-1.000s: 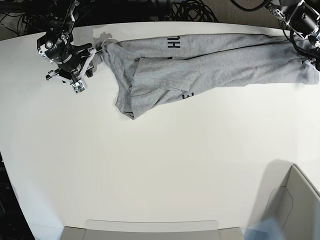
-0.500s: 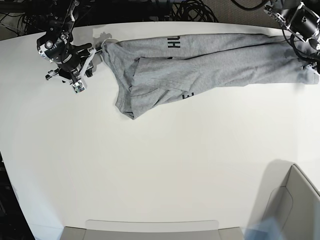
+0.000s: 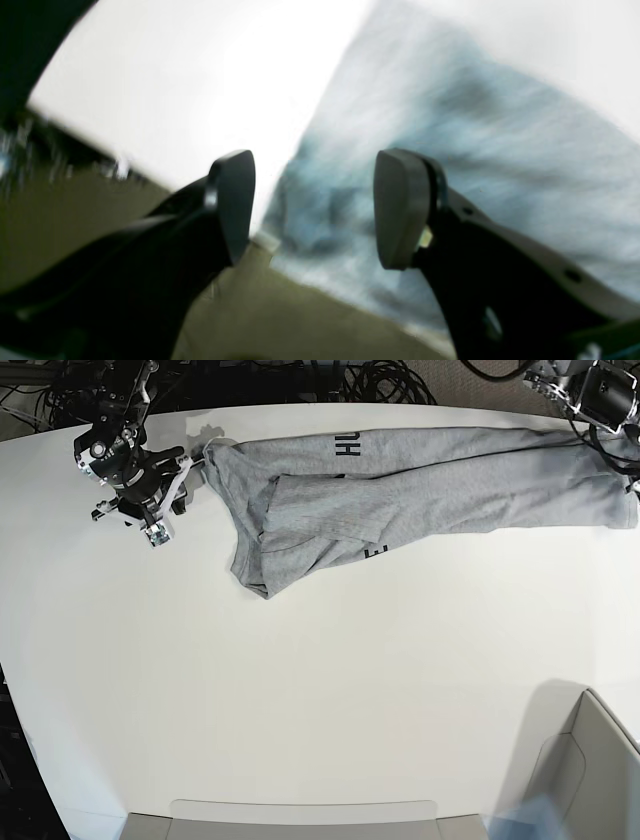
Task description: Fold the T-shirt properly
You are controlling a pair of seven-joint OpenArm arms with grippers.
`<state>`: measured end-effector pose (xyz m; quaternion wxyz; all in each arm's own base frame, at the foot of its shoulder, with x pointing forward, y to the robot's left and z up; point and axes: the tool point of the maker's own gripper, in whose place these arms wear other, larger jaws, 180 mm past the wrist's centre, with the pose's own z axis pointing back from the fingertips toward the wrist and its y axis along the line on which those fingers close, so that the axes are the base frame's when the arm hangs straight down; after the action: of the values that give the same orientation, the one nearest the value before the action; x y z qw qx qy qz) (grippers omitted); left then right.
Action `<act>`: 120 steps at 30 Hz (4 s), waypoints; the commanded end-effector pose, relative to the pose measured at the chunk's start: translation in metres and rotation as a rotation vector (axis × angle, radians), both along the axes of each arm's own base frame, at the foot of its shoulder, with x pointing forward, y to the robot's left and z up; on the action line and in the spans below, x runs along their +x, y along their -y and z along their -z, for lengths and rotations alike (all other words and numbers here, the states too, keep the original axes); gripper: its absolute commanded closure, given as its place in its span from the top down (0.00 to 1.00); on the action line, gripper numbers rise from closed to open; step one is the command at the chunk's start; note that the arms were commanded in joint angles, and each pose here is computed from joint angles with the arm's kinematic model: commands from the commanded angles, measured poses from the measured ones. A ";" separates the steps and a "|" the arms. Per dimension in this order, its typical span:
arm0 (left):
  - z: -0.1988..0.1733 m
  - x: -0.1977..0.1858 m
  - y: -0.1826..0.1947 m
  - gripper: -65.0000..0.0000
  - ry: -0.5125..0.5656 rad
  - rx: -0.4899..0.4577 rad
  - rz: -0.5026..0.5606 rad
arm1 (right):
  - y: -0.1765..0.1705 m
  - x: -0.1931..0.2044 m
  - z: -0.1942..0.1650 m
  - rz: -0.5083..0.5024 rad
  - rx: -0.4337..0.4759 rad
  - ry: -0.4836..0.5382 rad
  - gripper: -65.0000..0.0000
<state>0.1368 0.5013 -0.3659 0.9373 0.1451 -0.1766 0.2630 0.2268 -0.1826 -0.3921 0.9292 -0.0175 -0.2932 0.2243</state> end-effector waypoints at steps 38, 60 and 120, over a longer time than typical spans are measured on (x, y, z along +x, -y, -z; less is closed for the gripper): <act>0.033 0.012 -0.043 0.63 0.237 -0.140 -0.038 | -0.001 0.004 -0.001 -0.016 0.011 0.014 0.29; 0.050 -0.007 0.007 0.00 0.142 -0.190 0.192 | -0.012 0.008 0.000 -0.057 -0.009 0.010 0.29; 0.013 0.042 -0.059 0.14 -0.251 0.079 0.250 | -0.031 0.026 -0.007 -0.081 -0.025 0.040 0.29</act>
<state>0.1664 0.5452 -0.4008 0.9771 0.1669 -0.0635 0.1155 0.2458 -0.1537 -0.3949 0.9209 -0.0213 -0.2909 0.2587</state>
